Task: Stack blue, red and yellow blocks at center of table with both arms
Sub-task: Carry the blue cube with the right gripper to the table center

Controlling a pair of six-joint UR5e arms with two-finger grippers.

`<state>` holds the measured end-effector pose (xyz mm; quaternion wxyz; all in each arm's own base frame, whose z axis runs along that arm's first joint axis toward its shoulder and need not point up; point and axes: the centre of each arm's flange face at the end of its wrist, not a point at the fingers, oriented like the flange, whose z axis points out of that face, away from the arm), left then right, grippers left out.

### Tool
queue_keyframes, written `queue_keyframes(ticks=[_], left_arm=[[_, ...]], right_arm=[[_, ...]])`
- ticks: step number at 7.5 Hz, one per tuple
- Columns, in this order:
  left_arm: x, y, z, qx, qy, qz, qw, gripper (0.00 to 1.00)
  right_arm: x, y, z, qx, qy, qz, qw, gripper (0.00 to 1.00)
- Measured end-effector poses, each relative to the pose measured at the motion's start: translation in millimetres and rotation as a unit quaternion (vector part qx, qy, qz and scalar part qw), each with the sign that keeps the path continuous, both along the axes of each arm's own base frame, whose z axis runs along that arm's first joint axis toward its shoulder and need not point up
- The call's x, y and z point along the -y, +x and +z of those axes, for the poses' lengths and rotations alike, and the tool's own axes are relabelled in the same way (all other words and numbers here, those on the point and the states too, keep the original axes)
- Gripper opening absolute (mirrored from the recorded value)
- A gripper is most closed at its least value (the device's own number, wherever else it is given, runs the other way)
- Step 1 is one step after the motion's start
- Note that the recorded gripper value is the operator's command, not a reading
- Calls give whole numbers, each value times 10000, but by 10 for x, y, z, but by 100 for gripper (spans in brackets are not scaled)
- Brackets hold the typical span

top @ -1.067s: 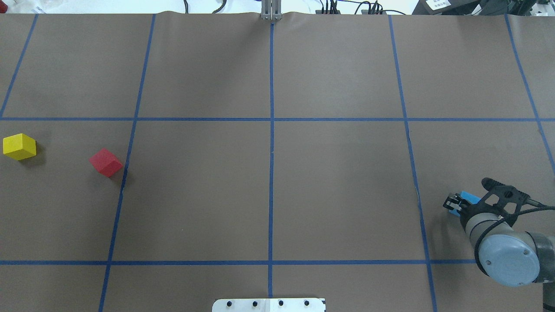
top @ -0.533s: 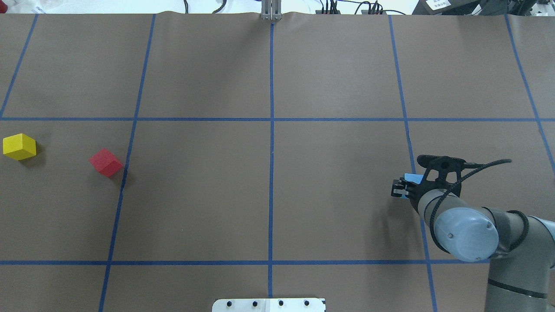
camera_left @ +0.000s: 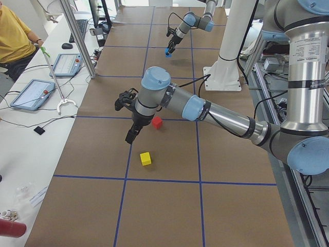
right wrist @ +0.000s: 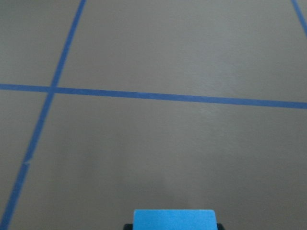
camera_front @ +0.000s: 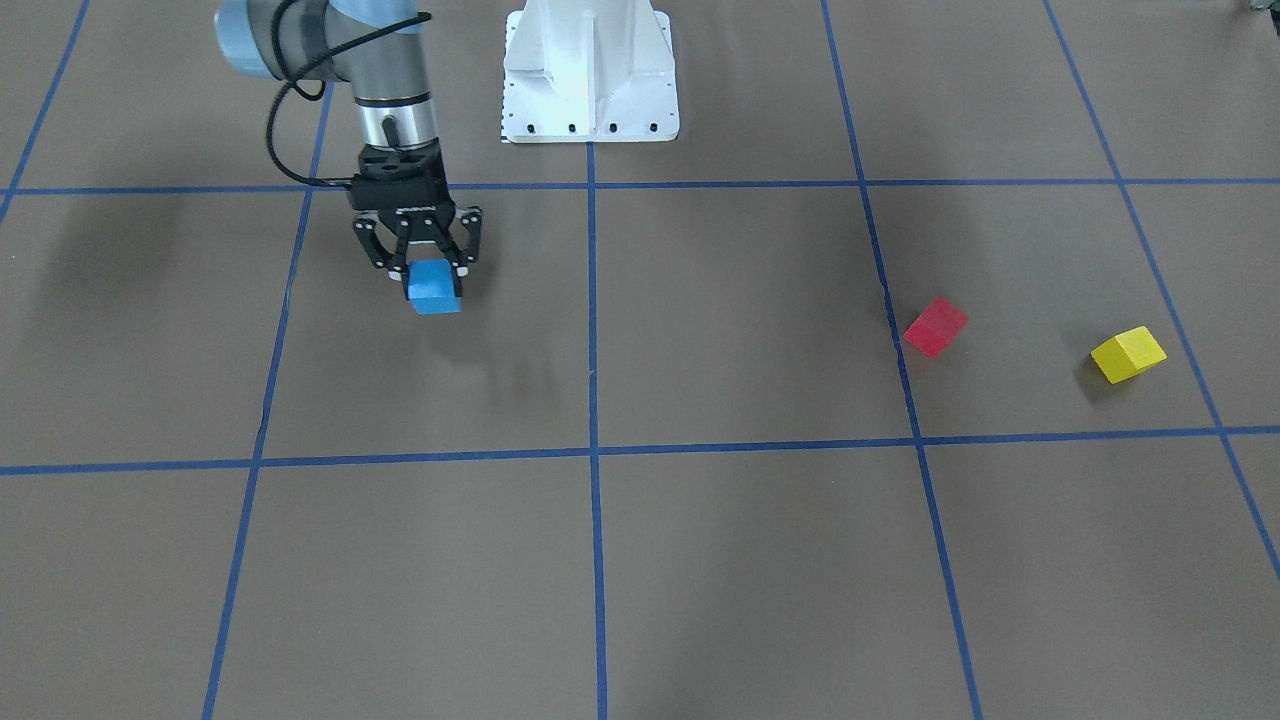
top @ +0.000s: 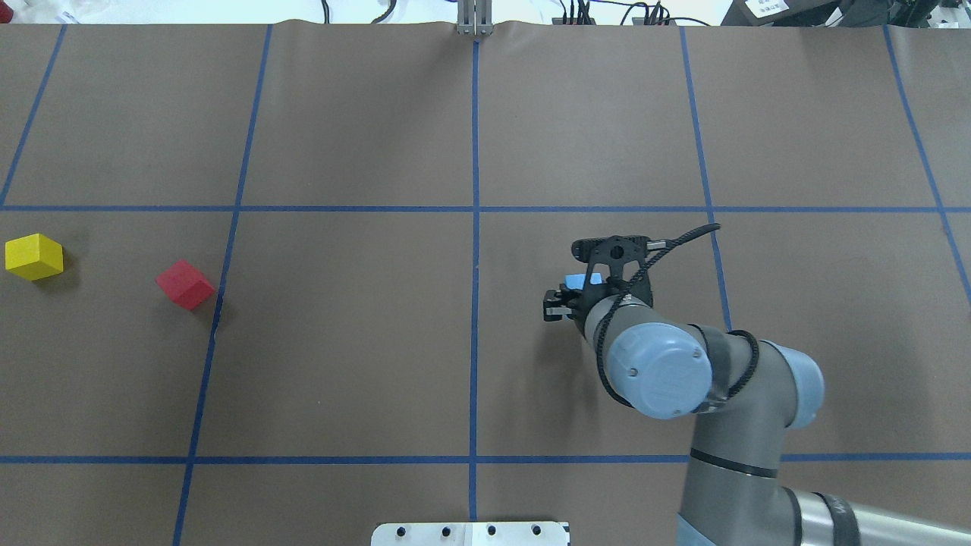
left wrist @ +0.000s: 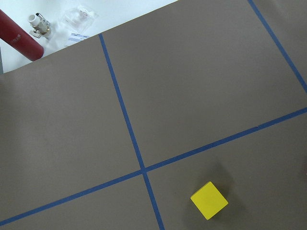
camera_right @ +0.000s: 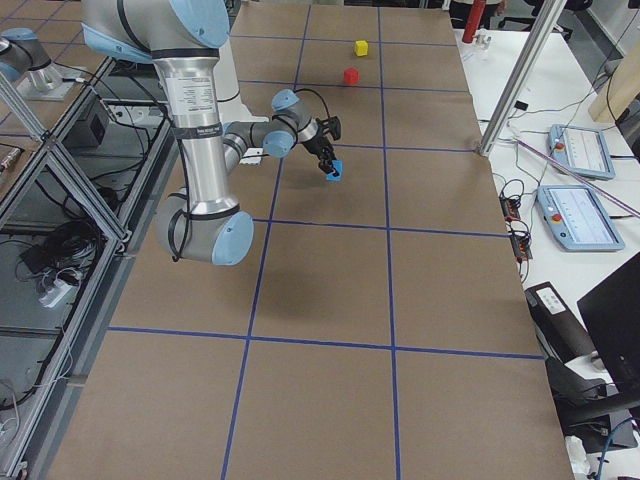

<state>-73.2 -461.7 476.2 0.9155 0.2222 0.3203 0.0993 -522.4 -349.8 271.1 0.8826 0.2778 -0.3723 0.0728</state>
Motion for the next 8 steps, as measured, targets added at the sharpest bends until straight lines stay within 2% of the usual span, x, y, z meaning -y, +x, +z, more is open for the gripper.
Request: queue_keyframes(ticks=[3, 6, 7, 8], left_arm=[[-15, 1, 18, -9, -31, -10, 10000, 100], [-30, -5, 42, -6, -56, -18, 10000, 100], [-33, -6, 45, -8, -59, -19, 10000, 100], [-34, -5, 47, -11, -62, -17, 10000, 100]], right_arm=[[270, -677, -573, 115, 33, 38, 9999, 0], [683, -1098, -759, -95, -59, 215, 9997, 0], [776, -1128, -719, -167, -93, 266, 9995, 3], [823, -1145, -684, -208, -118, 285, 9993, 17]])
